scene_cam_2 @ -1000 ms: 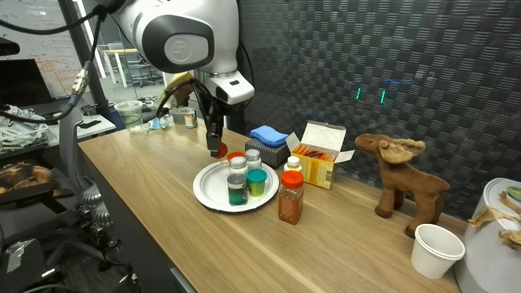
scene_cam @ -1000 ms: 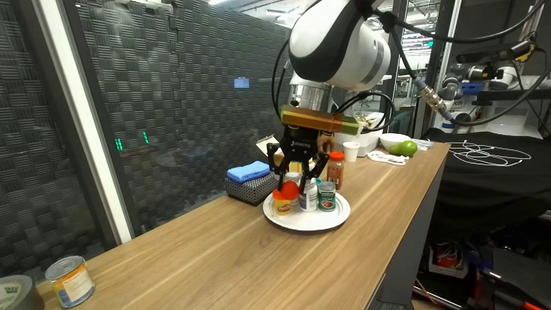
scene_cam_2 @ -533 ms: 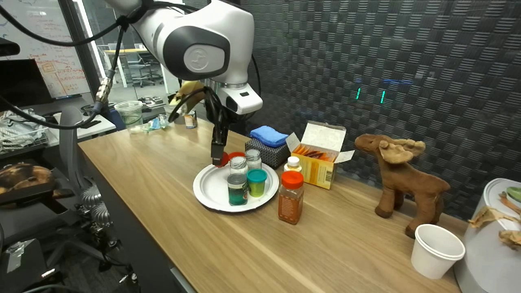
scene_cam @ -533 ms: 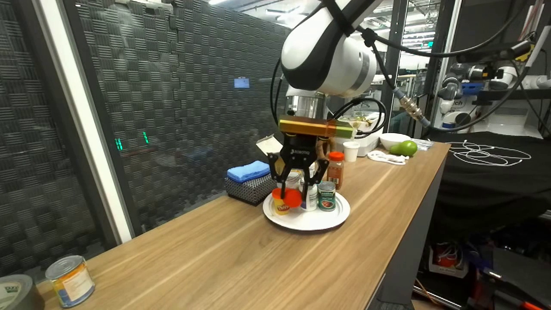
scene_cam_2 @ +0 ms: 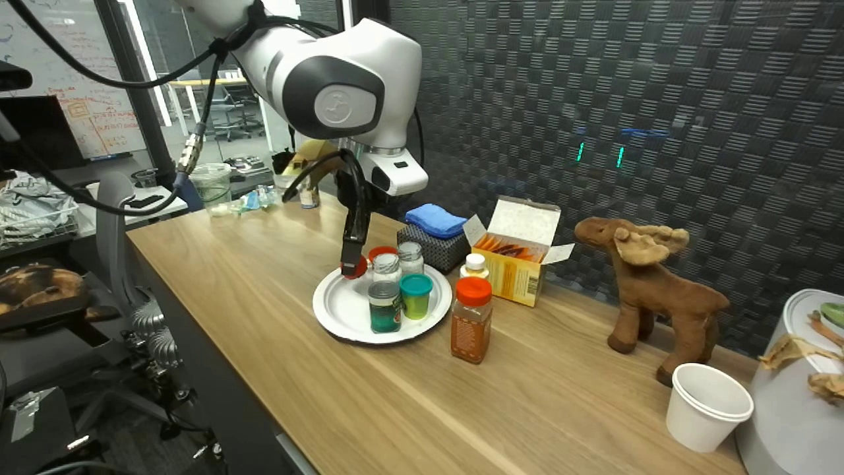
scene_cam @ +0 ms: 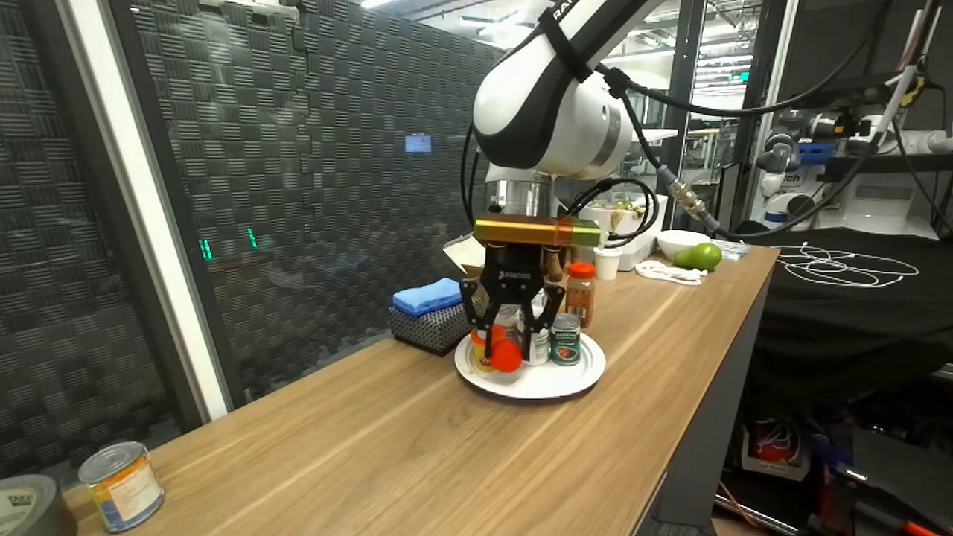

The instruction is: Put the bottles and the orange plushy on the table onto the plate

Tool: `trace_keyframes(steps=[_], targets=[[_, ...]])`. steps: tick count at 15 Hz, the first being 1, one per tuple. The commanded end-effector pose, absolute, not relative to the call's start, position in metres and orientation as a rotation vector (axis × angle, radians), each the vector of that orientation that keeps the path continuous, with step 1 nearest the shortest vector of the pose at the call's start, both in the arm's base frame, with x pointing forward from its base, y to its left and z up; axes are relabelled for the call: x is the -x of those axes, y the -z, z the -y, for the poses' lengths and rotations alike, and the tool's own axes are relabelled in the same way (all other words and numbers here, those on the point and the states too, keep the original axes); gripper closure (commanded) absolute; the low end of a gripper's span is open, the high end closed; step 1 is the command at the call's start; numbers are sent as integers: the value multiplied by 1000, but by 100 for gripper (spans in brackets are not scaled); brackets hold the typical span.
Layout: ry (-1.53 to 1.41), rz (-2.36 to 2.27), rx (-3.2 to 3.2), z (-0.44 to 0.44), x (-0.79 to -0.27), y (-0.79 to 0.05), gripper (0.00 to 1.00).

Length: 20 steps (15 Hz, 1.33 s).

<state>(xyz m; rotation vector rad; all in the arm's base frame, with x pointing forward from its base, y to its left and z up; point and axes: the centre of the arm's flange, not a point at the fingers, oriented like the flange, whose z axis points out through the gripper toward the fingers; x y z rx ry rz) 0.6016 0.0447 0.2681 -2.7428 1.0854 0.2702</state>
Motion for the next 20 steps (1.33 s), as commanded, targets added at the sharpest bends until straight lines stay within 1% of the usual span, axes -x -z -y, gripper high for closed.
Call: trace_keyframes(steps=[1,2,3,4,5,7,8,12,14,17,20], targets=[[-311,-1094,2749,-51,-617,-267,75],[-320,-1091,2750,-52,-617,-265,61],[-325,-1088,2753,-53,-618,-264,26],[-329,-1082,2752,-54,-617,-264,25],[-327,-1075,2749,-54,-616,-266,19],[-309,-1071,2741,-53,-615,-271,5],[-295,-1071,2735,-52,-614,-275,0],[-230,-1061,2718,-50,-607,-295,0],[-165,-1079,2683,-41,-600,-322,0],[-67,-1182,2556,-2,-587,-374,0],[-25,-1318,2419,50,-581,-405,0]])
